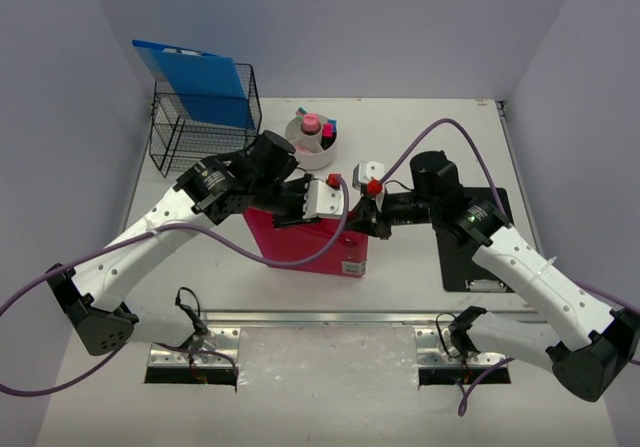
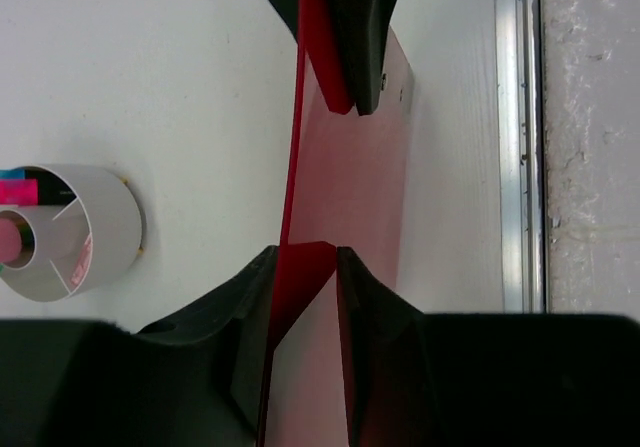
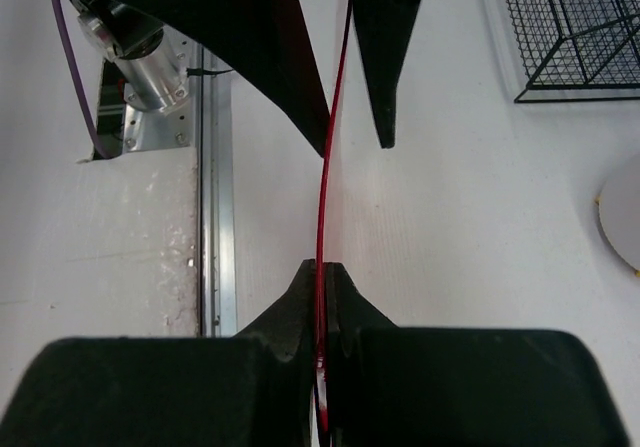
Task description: Organize the desk
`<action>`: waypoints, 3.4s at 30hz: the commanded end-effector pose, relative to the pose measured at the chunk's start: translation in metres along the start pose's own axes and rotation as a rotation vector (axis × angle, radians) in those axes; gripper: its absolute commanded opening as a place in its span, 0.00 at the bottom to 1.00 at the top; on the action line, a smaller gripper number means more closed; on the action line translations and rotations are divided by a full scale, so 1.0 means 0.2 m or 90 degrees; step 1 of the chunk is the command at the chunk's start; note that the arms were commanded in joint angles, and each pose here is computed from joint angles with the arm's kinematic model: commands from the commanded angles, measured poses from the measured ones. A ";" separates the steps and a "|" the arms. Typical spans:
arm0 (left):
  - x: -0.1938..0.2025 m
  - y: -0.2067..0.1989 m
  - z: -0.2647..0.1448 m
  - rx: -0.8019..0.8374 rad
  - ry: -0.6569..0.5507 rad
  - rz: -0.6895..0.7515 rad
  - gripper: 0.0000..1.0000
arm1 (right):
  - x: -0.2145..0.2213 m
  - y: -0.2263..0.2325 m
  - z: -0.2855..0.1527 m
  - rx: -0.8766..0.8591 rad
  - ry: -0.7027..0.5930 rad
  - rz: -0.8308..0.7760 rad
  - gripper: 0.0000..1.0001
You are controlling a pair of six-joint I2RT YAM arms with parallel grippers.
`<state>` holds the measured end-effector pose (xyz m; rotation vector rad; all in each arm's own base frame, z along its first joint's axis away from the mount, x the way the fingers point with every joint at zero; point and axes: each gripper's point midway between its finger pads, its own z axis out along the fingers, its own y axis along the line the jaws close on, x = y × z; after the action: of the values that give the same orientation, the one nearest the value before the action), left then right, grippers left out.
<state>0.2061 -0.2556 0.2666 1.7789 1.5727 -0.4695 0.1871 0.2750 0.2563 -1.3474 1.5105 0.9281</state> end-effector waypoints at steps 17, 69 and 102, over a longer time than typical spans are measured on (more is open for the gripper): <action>-0.10 0.13 -0.43 -0.178 0.033 0.109 0.00 | -0.26 -0.10 -0.18 0.135 -0.055 -0.014 0.99; 0.69 1.08 -1.26 -0.383 0.248 0.110 0.00 | -0.16 -0.27 -0.23 0.180 -0.022 0.011 0.99; 0.66 1.31 -1.01 -0.356 0.062 0.080 0.00 | -0.05 -0.30 -0.24 0.186 -0.016 0.044 0.99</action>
<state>0.4429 0.0018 0.3659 1.4829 1.5919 0.2270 0.2393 0.2237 0.2672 -1.0920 1.6794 0.7177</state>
